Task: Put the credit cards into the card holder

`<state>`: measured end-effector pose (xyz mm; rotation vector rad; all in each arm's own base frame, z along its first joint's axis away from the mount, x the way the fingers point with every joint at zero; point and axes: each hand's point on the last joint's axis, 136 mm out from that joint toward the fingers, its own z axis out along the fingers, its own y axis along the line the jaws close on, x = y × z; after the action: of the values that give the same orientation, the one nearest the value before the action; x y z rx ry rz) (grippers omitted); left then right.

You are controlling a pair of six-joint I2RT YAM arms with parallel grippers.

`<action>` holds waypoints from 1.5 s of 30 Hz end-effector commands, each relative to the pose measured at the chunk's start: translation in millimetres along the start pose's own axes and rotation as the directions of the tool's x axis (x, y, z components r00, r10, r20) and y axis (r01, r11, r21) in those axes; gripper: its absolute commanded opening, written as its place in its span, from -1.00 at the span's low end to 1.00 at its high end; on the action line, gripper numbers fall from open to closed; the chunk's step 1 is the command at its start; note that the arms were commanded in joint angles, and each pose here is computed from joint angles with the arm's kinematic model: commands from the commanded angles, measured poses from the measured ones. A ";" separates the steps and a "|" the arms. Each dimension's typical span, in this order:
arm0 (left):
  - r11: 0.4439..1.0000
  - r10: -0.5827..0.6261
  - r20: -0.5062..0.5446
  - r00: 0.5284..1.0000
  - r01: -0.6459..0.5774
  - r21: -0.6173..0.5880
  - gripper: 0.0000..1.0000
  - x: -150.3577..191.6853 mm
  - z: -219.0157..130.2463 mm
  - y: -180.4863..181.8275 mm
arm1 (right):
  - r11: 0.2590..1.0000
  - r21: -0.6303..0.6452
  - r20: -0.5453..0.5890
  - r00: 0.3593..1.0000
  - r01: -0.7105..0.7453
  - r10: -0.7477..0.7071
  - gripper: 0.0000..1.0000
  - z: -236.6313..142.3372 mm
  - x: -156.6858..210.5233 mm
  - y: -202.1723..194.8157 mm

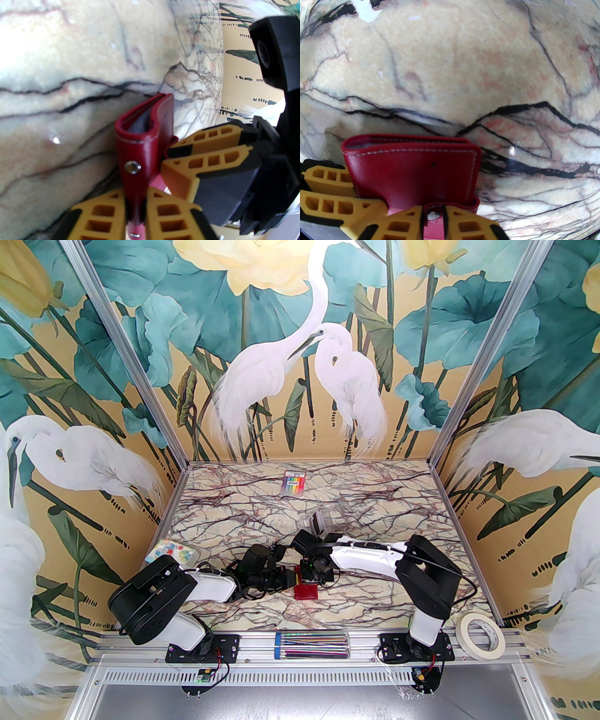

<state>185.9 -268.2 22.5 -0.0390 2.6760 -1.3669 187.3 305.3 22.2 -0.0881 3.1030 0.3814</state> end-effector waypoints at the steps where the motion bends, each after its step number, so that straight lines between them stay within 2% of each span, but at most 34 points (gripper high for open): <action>1: 0.999 0.013 -0.027 1.000 -0.014 -0.030 -0.87 5.4 3.9 2.3 | 1.000 0.017 -0.029 0.999 0.016 -0.016 -0.67 12.9 9.1 -4.3; 5: 0.999 0.015 -0.022 1.000 -0.016 -0.045 -0.99 4.5 2.8 4.1 | 1.000 0.010 -0.014 1.000 0.022 -0.022 -0.76 5.8 6.9 -1.9; 11: 0.997 0.016 -0.023 1.000 -0.018 -0.072 -1.00 4.9 1.6 8.1 | 1.000 0.003 0.009 1.000 0.028 -0.028 -1.00 -5.5 4.6 -1.0; 26: 0.995 0.019 -0.013 1.000 -0.020 -0.094 -1.00 4.8 -3.0 9.7 | 0.999 -0.040 0.075 0.997 0.032 -0.029 -1.00 -34.0 4.0 -8.7; 29: 0.995 0.022 -0.009 1.000 -0.023 -0.092 -0.77 4.3 -5.5 6.8 | 0.997 -0.070 0.095 0.995 0.035 -0.028 -1.00 -41.1 3.5 -9.5; 32: 0.993 0.041 0.000 0.999 -0.040 -0.109 -0.41 2.2 -11.4 2.8 | 0.993 -0.113 0.125 0.992 0.045 -0.030 -1.00 -54.3 2.2 -8.0; 37: 0.972 0.084 0.062 0.995 -0.068 -0.225 0.15 -8.1 -32.0 6.8 | 0.987 -0.144 0.144 0.988 0.077 -0.056 -1.00 -78.0 5.8 -5.0; 41: 0.958 0.121 0.120 0.985 -0.084 -0.275 0.40 -15.2 -52.5 2.1 | 0.974 -0.207 0.165 0.985 0.092 -0.058 -1.00 -97.1 7.4 5.1; 45: 0.952 0.149 0.162 0.976 -0.097 -0.290 0.48 -17.9 -69.3 -5.2 | 0.956 -0.274 0.174 0.983 0.108 -0.061 -1.00 -111.6 7.7 20.1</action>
<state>195.7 -231.6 70.1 -0.0124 2.6167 -1.0300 177.8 285.8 113.8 -0.1466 2.8898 0.6858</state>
